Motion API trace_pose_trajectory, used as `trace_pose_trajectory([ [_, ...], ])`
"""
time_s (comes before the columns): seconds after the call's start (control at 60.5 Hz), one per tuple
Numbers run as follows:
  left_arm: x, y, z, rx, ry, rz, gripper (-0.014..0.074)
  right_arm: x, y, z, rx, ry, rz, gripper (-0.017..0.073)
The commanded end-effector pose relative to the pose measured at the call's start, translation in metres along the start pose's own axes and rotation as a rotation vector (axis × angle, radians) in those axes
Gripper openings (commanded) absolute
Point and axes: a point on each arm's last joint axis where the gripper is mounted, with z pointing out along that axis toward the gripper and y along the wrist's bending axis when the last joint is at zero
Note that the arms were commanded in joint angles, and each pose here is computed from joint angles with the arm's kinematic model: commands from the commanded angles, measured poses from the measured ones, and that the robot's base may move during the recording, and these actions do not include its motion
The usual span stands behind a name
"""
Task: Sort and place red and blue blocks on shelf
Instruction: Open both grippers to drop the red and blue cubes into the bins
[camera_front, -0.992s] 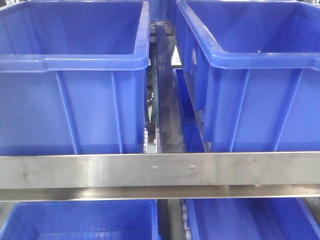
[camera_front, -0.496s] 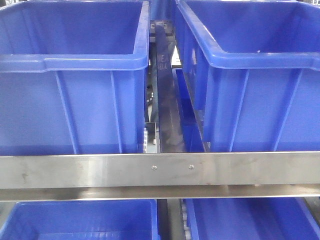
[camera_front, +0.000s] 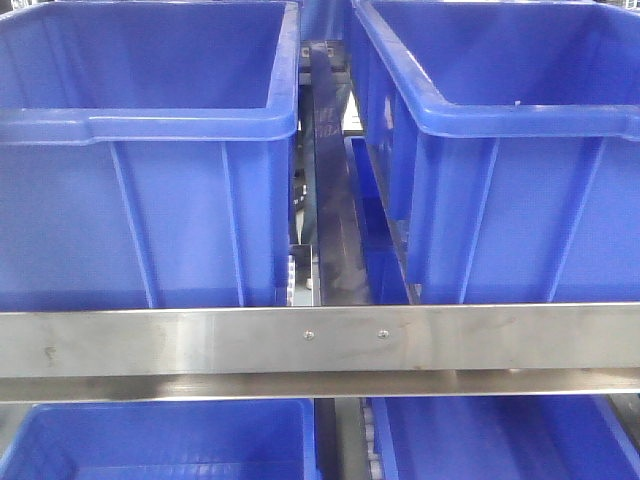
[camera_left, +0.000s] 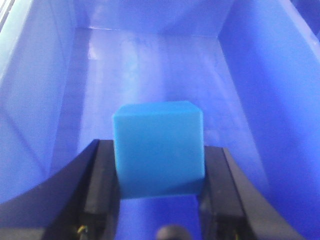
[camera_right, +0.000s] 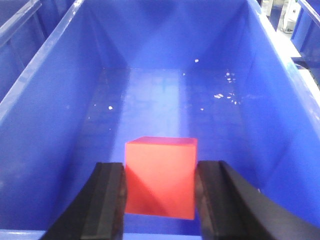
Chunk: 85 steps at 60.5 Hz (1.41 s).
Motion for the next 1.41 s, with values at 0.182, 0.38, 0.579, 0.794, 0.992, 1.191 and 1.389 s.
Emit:
trace_pose_trajectory([
  [0.182,-0.0233,-0.0117,-0.0076,0.108,-0.15,0.004,0.0381,-0.0226,0.002,-0.0016,-0.018,-0.14,-0.005,0.0487],
  [0.38,-0.0236,-0.012,-0.0077,0.112,-0.154,0.004,0.0507,-0.02,0.0018,0.0036,-0.017,-0.122,-0.005,0.0539],
  [0.579,-0.0236,-0.012,-0.0077,0.112,-0.154,0.004,0.0477,-0.0197,0.002,0.0067,-0.02,-0.126,-0.005,0.0539],
  [0.794,-0.0236,-0.012,-0.0077,0.112,-0.154,0.004,0.0456,-0.0207,0.0022,0.0066,-0.022,-0.137,-0.005,0.0539],
  [0.992,-0.0233,-0.0117,-0.0076,0.108,-0.15,0.004,0.0301,-0.0206,0.0022,0.0066,-0.022,-0.136,-0.005,0.0367],
  [1.191,-0.0233,-0.0117,-0.0076,0.108,-0.15,0.004,0.0138,-0.0201,0.0023,0.0066,-0.022,-0.13,0.003,0.0078],
  [1.389,-0.0165,-0.0065,-0.0088,0.058,-0.098,0.003,0.0122,-0.0175,0.0019,0.0001,-0.019,-0.127,0.003,0.0048],
])
